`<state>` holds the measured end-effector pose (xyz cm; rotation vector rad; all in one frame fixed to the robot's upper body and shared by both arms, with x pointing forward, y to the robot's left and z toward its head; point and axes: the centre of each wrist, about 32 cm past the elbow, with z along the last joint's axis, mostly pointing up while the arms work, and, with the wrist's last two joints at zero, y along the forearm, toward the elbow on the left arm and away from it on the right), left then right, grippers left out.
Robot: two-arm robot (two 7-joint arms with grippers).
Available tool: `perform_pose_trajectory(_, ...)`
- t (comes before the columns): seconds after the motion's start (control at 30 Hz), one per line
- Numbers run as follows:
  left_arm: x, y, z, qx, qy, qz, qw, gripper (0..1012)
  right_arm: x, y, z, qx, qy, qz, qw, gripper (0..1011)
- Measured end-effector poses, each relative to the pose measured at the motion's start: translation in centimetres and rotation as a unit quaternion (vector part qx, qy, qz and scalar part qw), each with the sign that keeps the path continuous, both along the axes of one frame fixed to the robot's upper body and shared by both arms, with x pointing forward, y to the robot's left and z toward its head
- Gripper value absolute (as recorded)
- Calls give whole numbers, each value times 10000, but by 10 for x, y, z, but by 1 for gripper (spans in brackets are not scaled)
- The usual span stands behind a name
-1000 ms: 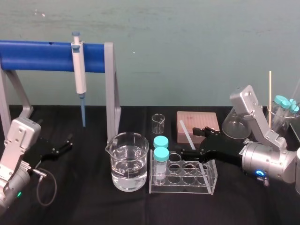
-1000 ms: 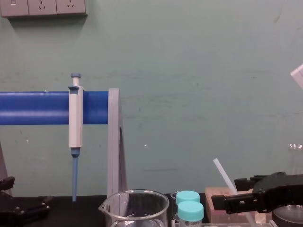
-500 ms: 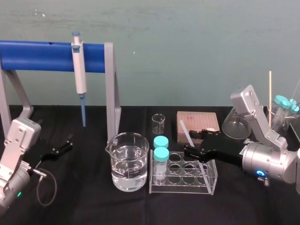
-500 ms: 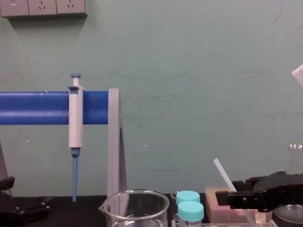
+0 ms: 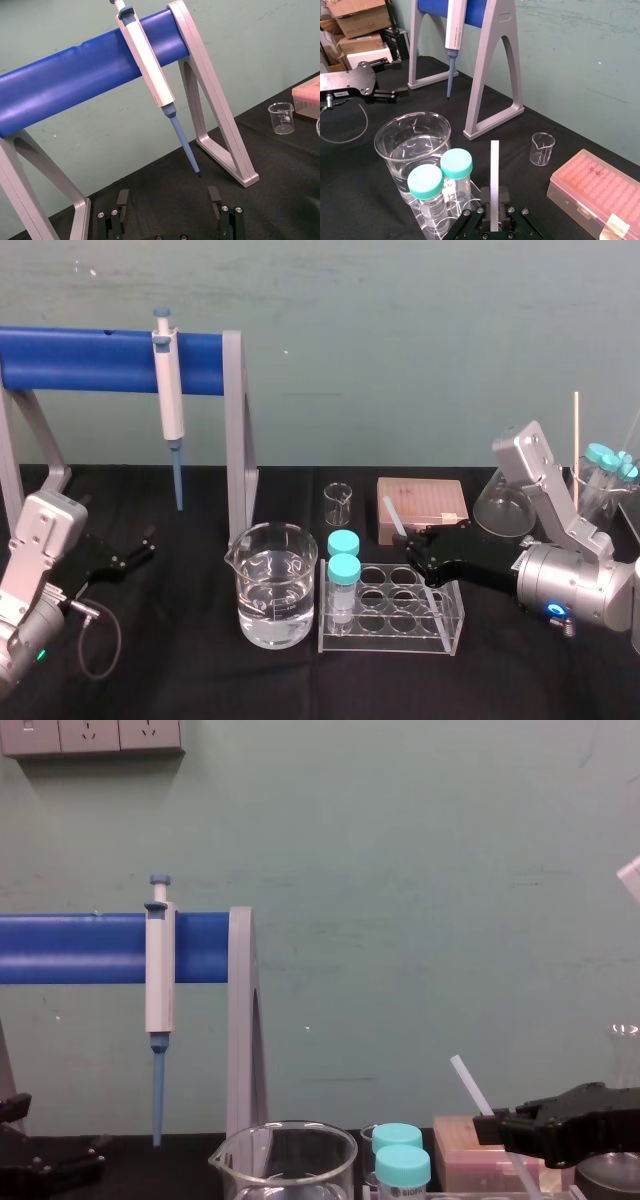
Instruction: Pick up the stirring rod with one hand, then place it down.
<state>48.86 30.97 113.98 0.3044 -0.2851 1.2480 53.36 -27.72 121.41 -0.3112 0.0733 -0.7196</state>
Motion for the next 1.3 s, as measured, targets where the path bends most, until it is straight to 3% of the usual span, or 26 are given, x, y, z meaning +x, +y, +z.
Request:
perform_pose_trajectory(0.07,0,0,0,0,0,0,10000,1000,0,0,0,0,0,0,10000,74)
perform_pose_trajectory(0.3,0,0,0,0,1,0,10000,1000,0,0,0,0,0,0,10000,68)
perform_pose_trajectory(0.4,0,0,0,1,0,-1,10000,1000,-2,-1,-2,98,-144,-21,9998,68)
perform_pose_trajectory(0.6,0,0,0,0,0,-1,10000,1000,-13,-1,-10,437,-728,-126,9963,68)
perform_pose_trajectory(0.73,0,0,0,0,0,0,10000,1000,-23,-1,-15,656,-1099,-237,9915,68)
perform_pose_trajectory(0.9,0,0,0,0,0,0,10000,1000,-40,-5,-23,988,-1621,-315,9813,68)
perform_pose_trajectory(1.17,0,0,0,0,0,0,10000,1000,-50,-9,-27,1383,-1838,-392,9724,68)
perform_pose_trajectory(1.3,0,0,0,0,0,0,10000,1000,-46,-13,-17,1509,-2036,-451,9663,68)
